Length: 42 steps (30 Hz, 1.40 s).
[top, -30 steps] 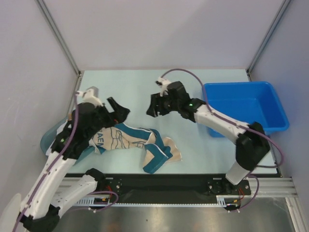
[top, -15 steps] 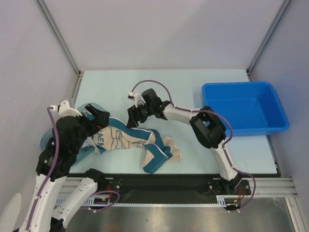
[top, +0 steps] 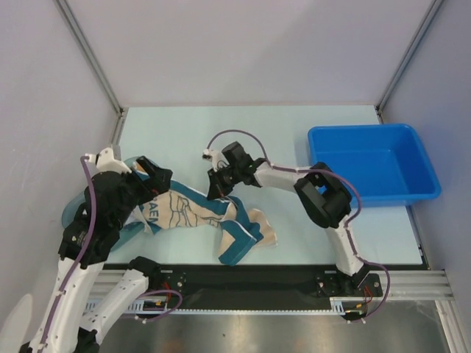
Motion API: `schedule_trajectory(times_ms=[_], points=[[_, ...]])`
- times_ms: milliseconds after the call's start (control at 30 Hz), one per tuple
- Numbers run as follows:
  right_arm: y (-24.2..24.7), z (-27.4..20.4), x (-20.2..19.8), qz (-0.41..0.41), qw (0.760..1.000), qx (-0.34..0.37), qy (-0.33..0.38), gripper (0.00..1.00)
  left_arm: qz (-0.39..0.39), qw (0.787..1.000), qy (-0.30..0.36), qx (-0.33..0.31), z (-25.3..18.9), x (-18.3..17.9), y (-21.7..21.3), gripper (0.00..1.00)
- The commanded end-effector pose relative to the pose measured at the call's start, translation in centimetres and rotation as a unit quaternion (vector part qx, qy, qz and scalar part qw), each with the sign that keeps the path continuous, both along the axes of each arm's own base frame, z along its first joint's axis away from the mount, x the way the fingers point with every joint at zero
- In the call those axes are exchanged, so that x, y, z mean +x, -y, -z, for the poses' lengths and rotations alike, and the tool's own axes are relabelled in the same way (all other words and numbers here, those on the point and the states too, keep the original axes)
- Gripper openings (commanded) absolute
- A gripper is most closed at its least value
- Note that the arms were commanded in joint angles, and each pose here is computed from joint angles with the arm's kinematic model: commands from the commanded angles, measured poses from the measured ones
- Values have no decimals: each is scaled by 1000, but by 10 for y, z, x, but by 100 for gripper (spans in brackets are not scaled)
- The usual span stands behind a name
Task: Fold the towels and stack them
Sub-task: Move the towel to the center of the board, then flatten out the crumpled towel
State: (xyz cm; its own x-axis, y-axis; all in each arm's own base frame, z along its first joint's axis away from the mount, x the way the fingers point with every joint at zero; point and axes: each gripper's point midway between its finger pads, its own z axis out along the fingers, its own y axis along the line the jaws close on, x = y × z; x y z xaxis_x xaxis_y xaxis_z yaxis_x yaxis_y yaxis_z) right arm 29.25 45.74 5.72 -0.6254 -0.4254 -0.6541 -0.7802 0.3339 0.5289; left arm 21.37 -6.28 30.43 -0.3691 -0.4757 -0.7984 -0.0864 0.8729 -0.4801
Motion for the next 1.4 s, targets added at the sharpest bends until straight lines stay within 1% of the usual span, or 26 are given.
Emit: schedule_trajectory(times_ms=[0, 33, 67, 100, 133, 200, 233, 267, 300, 467, 533, 567, 633, 700, 767, 800, 833, 900, 933, 967, 1033, 1067, 1167, 1200, 1233, 1367], points=[[51, -92, 16, 92, 995, -14, 35, 0, 43, 999, 26, 12, -14, 8, 12, 96], [70, -92, 17, 130, 990, -51, 33, 0, 55, 998, 26, 16, -13, 10, 16, 96], [98, -93, 3, 154, 983, -97, 9, 0, 63, 998, 21, 17, -10, 11, 19, 95], [114, -93, -4, 171, 978, -115, 1, 0, 72, 997, 9, 21, -3, 14, 23, 95], [135, -73, -20, 181, 972, -147, -23, 0, 77, 997, 4, 23, 0, 16, 25, 94], [166, -76, -39, 221, 960, -166, -33, 0, 95, 995, -15, 20, 11, 17, 32, 92], [191, -52, -51, 245, 946, -209, -40, 0, 103, 994, -18, 18, 15, 21, 37, 92], [208, -48, -59, 265, 936, -228, -47, 0, 111, 993, -23, 17, 19, 21, 40, 91], [220, -54, -65, 283, 930, -230, -40, 0, 132, 991, -33, 12, 25, 19, 47, 90], [282, -31, -102, 352, 887, -293, -47, 0, 160, 985, -66, 17, 48, 18, 56, 88], [290, -39, -106, 371, 882, -286, -41, 0, 168, 983, -78, 21, 59, 14, 57, 88], [288, -44, -107, 371, 886, -276, -42, 0, 170, 982, -83, 22, 64, 13, 57, 87], [273, -65, -104, 356, 902, -241, -41, 26, 171, 980, -102, 21, 81, 9, 57, 86], [246, -100, -96, 319, 930, -183, -21, 44, 171, 978, -118, 20, 99, 3, 56, 86], [203, -134, -69, 266, 958, -101, 28, 52, 168, 978, -124, 15, 111, -1, 55, 86], [198, -145, -69, 259, 962, -85, 29, 52, 166, 978, -125, 13, 116, -2, 55, 86], [177, -158, -50, 229, 970, -57, 63, 52, 171, 977, -125, 4, 121, -5, 57, 86], [158, -148, -35, 194, 977, -52, 74, 52, 183, 975, -125, -3, 125, -7, 62, 86], [144, -165, -19, 166, 979, -29, 115, 52, 187, 974, -129, -5, 126, -7, 63, 86], [130, -136, -7, 145, 983, -54, 99, 50, 187, 974, -126, -5, 123, -7, 63, 86], [110, -138, 12, 108, 986, -53, 116, 48, 185, 974, -131, -2, 123, -8, 62, 88], [104, -108, 24, 84, 988, -76, 110, 47, 182, 975, -130, 0, 121, -7, 61, 88], [83, -100, 39, 31, 993, -54, 104, 47, 199, 972, -122, -12, 118, -10, 67, 89], [77, -76, 38, 8, 996, -55, 74, 47, 203, 972, -116, -16, 115, -10, 69, 89], [76, -68, 38, -3, 996, -58, 63, 46, 207, 972, -110, -19, 113, -11, 70, 89], [70, -40, 48, -33, 996, -71, 49, 47, 221, 970, -100, -22, 107, -13, 74, 90]])
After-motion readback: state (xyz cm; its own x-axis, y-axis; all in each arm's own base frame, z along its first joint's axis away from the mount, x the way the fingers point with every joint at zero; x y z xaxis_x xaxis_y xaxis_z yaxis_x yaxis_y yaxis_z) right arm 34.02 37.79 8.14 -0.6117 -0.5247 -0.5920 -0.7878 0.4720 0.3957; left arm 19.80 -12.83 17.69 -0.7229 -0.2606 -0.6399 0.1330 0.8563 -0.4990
